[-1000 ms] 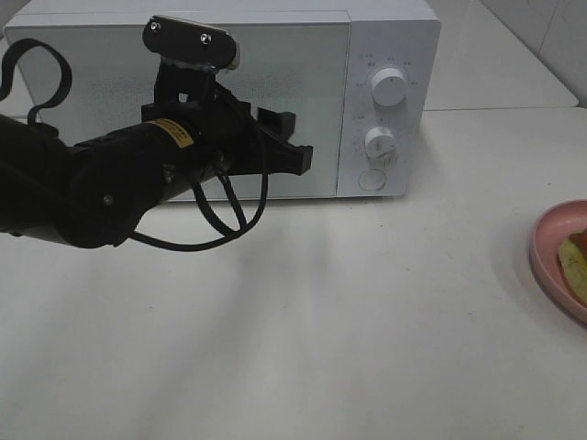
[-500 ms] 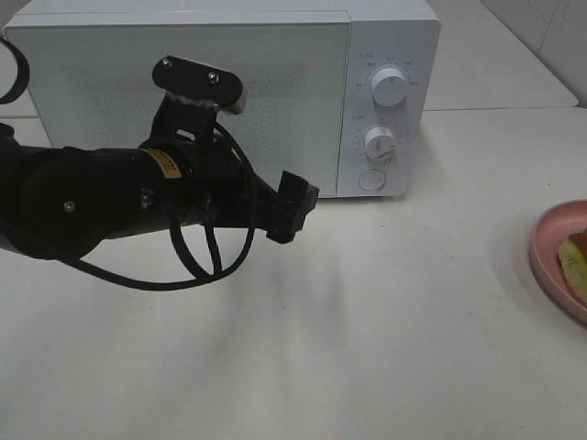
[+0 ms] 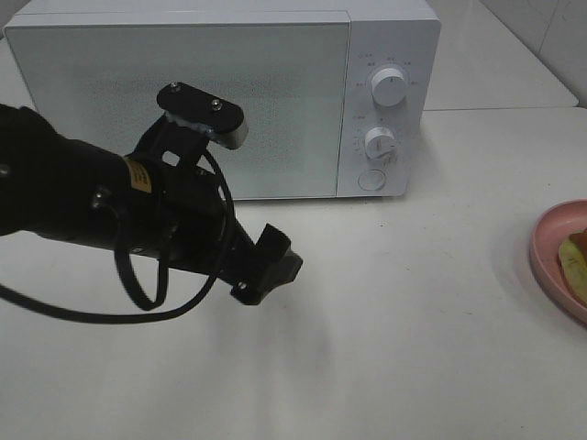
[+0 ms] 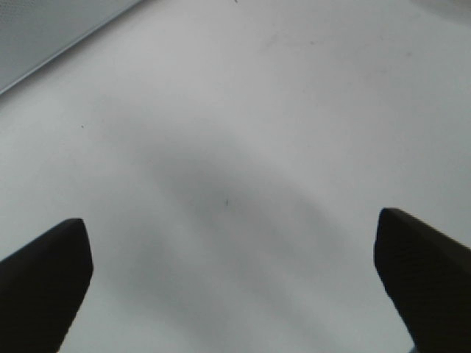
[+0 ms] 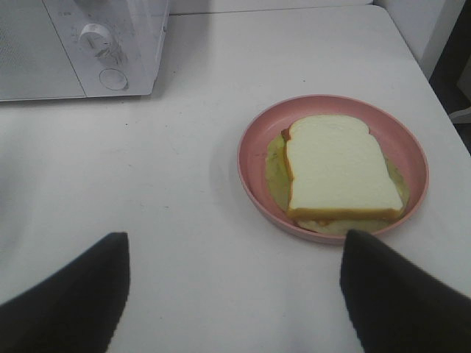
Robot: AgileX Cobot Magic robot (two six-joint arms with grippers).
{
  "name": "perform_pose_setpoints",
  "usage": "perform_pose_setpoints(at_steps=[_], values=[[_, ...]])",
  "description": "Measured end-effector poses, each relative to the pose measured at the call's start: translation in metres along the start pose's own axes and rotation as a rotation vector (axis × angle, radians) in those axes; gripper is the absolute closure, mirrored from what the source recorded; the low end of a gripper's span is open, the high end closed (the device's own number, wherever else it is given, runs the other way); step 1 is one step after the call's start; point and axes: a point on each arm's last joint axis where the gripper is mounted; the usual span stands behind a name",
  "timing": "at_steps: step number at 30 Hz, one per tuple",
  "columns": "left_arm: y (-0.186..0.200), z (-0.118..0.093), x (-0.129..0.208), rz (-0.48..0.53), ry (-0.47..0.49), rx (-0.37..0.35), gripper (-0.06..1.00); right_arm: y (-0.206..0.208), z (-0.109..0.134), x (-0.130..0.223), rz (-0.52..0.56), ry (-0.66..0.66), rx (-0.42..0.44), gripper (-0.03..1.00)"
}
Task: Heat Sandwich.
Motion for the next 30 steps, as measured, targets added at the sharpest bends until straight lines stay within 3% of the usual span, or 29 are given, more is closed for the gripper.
perform_pose_setpoints(at_steps=[7, 12, 15, 19, 22, 23, 27, 28, 30], values=[[0.025, -0.002, 0.006, 0.117, -0.160, 0.023, -0.04, 0.000, 0.000, 0.000, 0.000, 0.000, 0.000, 0.20], [0.042, -0.001, 0.007, 0.158, -0.150, 0.013, -0.04, 0.000, 0.000, 0.000, 0.000, 0.000, 0.000, 0.20], [0.050, 0.002, 0.007, 0.155, -0.111, -0.005, -0.04, 0.000, 0.000, 0.000, 0.000, 0.000, 0.000, 0.20], [0.073, 0.038, 0.010, 0.150, 0.075, -0.115, -0.04, 0.000, 0.000, 0.000, 0.000, 0.000, 0.000, 0.20], [0.082, 0.054, 0.015, 0.168, 0.131, -0.157, -0.04, 0.000, 0.000, 0.000, 0.000, 0.000, 0.000, 0.20], [0.092, 0.070, 0.022, 0.193, 0.199, -0.199, -0.04, 0.000, 0.000, 0.000, 0.000, 0.000, 0.000, 0.20], [0.108, 0.091, 0.034, 0.240, 0.294, -0.255, -0.04, 0.000, 0.000, 0.000, 0.000, 0.000, 0.000, 0.20], [0.119, 0.103, 0.043, 0.265, 0.360, -0.290, -0.04, 0.000, 0.000, 0.000, 0.000, 0.000, 0.000, 0.20], [0.124, 0.107, 0.046, 0.275, 0.385, -0.302, -0.04, 0.000, 0.000, 0.000, 0.000, 0.000, 0.000, 0.20]])
Point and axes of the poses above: a point on each arm's last joint axis where the gripper is mounted, y pointing back along that axis away from the gripper, z along the wrist's bending axis when the last joint is at zero, x = y × z, and after that the axes turned 8 degrees about -y, right-handed
